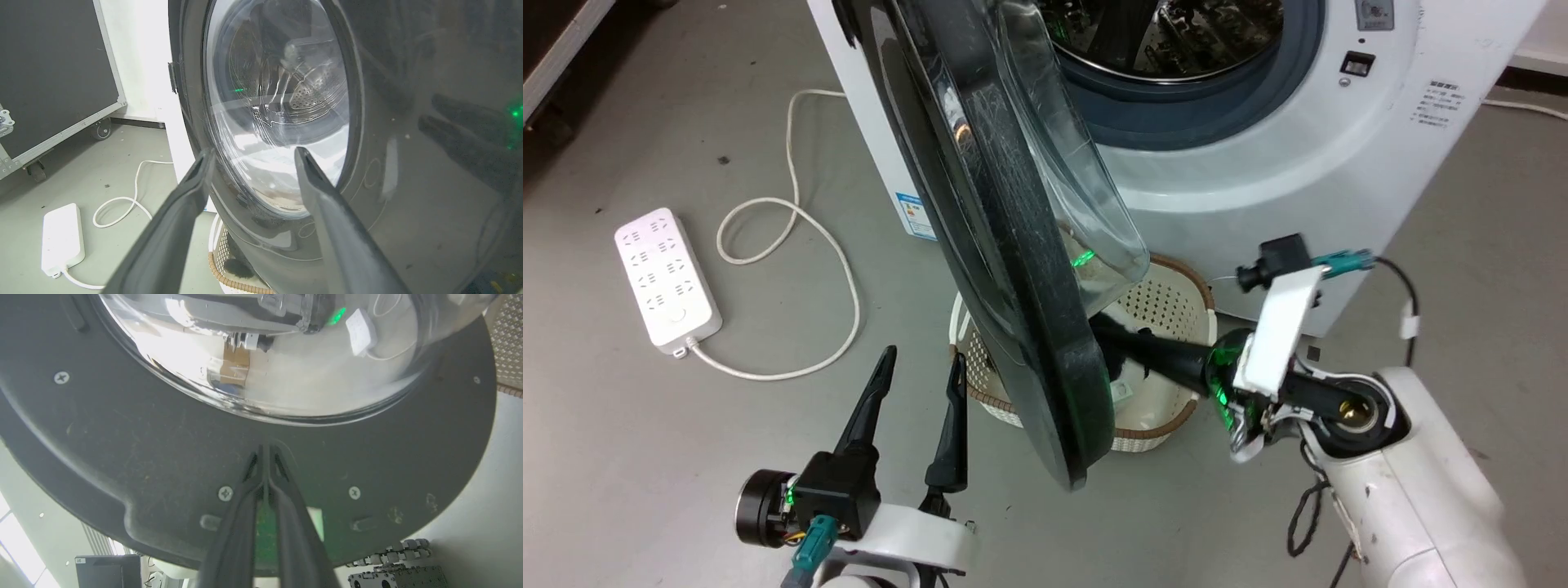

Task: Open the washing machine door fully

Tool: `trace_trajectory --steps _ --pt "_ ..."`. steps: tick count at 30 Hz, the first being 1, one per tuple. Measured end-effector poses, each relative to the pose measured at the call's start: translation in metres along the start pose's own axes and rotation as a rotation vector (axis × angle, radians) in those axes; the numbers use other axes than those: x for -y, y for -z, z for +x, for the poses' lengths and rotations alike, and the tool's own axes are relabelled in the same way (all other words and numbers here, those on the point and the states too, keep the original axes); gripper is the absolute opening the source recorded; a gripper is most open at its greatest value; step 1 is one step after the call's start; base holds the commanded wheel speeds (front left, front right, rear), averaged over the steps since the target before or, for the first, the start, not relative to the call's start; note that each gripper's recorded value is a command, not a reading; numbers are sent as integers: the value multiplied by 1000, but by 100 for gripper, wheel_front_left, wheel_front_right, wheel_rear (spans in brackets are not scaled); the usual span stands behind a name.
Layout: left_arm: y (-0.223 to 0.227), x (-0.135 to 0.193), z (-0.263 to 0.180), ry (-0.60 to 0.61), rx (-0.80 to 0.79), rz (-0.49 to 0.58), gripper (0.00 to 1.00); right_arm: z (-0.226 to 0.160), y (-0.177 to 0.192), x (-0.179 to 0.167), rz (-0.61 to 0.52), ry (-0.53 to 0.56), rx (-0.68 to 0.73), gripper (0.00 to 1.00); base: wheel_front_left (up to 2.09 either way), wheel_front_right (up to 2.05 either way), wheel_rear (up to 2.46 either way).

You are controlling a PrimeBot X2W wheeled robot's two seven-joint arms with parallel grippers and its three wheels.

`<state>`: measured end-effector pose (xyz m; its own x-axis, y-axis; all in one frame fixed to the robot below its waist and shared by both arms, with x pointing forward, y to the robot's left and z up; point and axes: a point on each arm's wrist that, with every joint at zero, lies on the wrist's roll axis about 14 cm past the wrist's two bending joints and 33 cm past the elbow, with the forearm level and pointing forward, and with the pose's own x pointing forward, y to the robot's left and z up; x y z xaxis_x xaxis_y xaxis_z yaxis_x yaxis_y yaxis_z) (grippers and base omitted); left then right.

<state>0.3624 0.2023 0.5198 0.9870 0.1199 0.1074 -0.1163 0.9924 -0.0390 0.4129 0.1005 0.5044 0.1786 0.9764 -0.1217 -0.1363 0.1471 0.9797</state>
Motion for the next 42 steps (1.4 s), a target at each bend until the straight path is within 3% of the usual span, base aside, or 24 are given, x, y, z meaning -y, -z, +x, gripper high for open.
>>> trace_trajectory --steps 1,4,11,12,13,17,18,19,20,22,27,34,42 --pt "0 0 0 1 0 -2 100 -2 -5 0 -10 6 27 100 0 0 0" --pt "-2 1 2 4 7 -5 100 -12 -25 -3 -58 22 131 100 0 0 0" --pt "-9 5 8 15 34 -24 100 -93 -106 -27 -432 159 600 100 0 0 0" --pt "-10 6 9 17 38 -25 100 -106 -112 -32 -511 186 662 100 0 0 0" --pt "-15 6 11 19 54 -29 100 -154 -129 -50 -819 299 857 100 0 0 0" --pt "-23 7 15 23 82 -42 100 -204 -119 -53 -1173 453 976 100 0 0 0" --pt "-23 7 15 23 82 -42 100 -204 -119 -53 -1173 453 976 100 0 0 0" --pt "-26 8 16 29 94 -45 100 -223 -112 -48 -1271 535 1000 100 0 0 0" --pt "-26 8 16 29 94 -45 100 -223 -112 -48 -1271 535 1000 100 0 0 0" --pt "-30 10 16 39 105 -51 100 -247 -101 -37 -1324 649 1034 100 0 0 0" --pt "-26 14 11 68 92 -60 100 -264 -70 -19 -1281 763 1099 100 0 0 0" --pt "-15 19 6 105 55 -68 100 -262 -32 11 -1149 828 1103 100 0 0 0" --pt "-4 19 0 109 20 -66 100 -263 -19 23 -1124 854 1081 100 0 0 0"
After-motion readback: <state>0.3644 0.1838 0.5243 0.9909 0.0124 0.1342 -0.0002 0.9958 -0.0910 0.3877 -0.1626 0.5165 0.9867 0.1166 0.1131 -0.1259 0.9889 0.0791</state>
